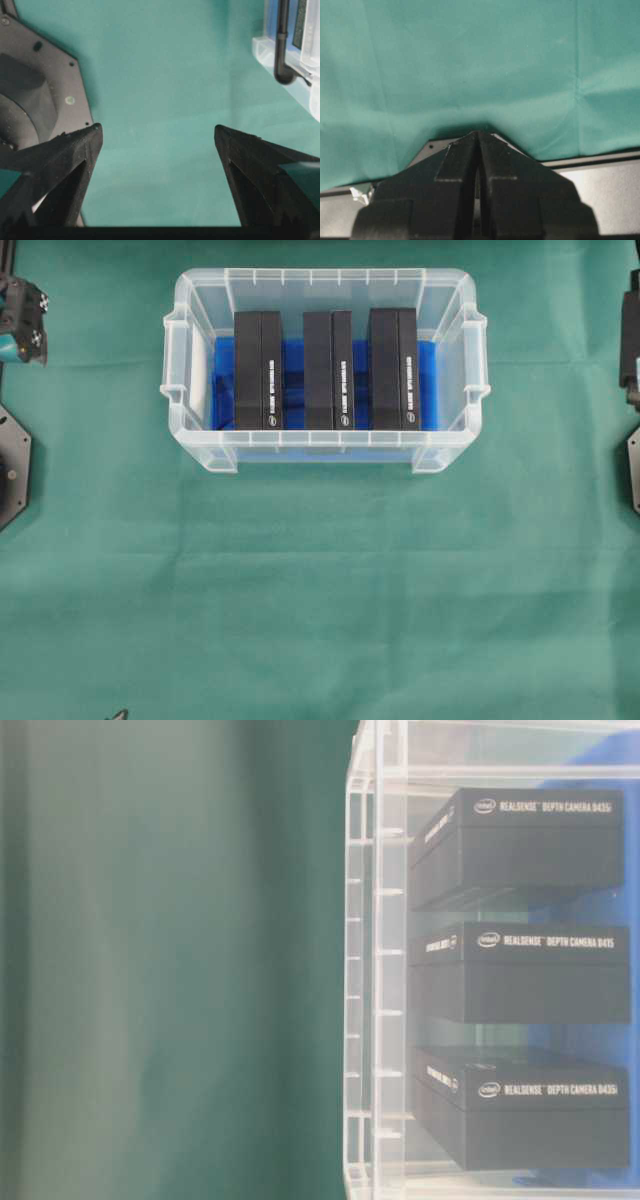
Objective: Take the box out of the case with the left arm.
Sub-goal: 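Move the open left gripper over the middle black box in the case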
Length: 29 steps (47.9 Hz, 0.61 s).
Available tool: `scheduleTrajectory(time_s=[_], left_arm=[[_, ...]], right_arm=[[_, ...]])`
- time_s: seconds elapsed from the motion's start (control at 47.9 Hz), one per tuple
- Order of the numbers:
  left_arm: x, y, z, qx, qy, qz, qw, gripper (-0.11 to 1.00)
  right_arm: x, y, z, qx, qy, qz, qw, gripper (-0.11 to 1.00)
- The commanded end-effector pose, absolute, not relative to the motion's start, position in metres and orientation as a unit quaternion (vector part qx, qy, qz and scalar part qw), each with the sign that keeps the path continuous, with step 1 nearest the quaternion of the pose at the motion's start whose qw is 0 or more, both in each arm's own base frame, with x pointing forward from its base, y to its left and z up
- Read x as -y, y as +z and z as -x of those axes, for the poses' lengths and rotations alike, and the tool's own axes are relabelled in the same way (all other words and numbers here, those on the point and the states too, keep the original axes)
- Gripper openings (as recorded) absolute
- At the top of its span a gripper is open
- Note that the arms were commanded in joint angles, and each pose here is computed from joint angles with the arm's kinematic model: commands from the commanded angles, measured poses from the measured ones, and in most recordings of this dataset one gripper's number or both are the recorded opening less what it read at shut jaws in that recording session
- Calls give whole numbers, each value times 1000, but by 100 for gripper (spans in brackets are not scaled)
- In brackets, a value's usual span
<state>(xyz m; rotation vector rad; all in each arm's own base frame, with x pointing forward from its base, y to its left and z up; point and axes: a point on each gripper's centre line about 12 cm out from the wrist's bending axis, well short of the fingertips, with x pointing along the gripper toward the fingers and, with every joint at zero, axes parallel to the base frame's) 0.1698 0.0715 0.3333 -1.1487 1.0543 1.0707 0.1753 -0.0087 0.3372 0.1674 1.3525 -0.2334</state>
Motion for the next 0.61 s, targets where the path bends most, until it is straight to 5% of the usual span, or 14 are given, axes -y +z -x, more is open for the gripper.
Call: scheduleTrajectory(time_s=[0.0, 0.585], left_arm=[[-71, 342, -174, -444, 452, 494, 595, 98], [-70, 353, -279, -436, 435, 507, 603, 98]], right_arm=[[9, 345, -176, -614, -108, -79, 778, 0], [9, 345, -176, -617, -109, -79, 775, 0]])
